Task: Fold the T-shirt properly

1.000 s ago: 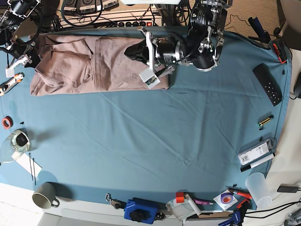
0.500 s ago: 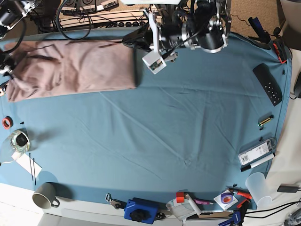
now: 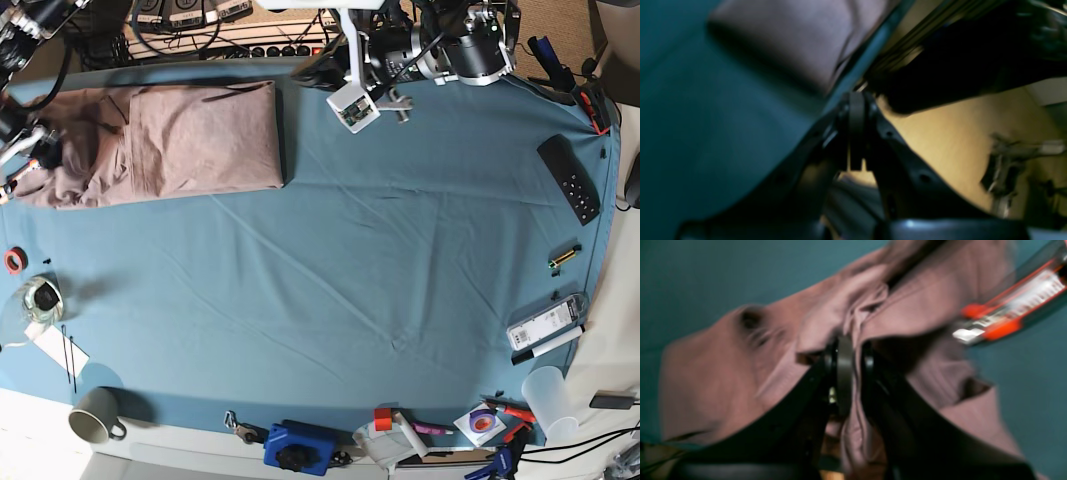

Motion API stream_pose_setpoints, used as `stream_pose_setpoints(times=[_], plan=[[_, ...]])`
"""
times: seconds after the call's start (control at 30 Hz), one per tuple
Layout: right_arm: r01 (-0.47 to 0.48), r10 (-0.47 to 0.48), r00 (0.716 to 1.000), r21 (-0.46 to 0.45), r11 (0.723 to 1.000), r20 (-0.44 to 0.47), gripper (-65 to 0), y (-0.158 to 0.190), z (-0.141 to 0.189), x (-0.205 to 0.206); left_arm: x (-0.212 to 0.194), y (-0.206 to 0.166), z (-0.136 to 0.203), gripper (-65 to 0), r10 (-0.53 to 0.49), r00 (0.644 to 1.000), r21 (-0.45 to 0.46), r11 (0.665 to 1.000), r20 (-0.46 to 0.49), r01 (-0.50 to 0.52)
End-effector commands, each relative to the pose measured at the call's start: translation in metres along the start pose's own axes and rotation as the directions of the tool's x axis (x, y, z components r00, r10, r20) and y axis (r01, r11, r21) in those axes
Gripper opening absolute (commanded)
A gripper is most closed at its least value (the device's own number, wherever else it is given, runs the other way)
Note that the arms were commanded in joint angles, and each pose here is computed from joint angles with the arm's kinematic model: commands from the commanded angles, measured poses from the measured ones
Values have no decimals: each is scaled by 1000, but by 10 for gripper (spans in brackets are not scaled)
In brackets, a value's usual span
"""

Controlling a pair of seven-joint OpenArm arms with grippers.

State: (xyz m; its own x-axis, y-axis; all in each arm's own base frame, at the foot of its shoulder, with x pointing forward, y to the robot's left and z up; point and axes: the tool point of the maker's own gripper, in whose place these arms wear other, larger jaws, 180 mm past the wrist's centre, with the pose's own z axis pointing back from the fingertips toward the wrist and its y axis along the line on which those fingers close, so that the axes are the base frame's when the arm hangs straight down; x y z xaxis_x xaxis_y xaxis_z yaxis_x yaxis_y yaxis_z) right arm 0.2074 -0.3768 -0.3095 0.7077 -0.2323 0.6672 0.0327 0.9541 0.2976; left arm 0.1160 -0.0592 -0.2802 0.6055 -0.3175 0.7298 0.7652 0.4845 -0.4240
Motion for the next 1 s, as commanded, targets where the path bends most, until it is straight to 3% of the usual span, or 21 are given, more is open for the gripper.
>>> stream_pose_setpoints(times=[0.0,0.17,0.3,0.47,0.63,0.97], plan=[[-55,54,996,13,998,68,-650,9,10,22,5,-5,3,-650,6,999,-11,1000,35,-5],[-188,168,968,95,978,185,-650,64,24,45,-7,5,8,-650,43,999,36,998,3,-43],[-309,283,940,123,943,191,-650,97,22,52,-6,8,10,-650,46,999,42,998,15,-47],[-360,344,933,268,894,106,-650,138,-9,28,3,-12,11,-650,35,998,-75,997,58,-31],[-398,442,897,388,831,-26,-650,173,-40,-13,11,-42,17,-650,4,994,-237,971,112,23],[-400,542,835,570,718,-95,-650,226,-56,-61,12,-48,18,-650,-5,992,-264,964,125,38]])
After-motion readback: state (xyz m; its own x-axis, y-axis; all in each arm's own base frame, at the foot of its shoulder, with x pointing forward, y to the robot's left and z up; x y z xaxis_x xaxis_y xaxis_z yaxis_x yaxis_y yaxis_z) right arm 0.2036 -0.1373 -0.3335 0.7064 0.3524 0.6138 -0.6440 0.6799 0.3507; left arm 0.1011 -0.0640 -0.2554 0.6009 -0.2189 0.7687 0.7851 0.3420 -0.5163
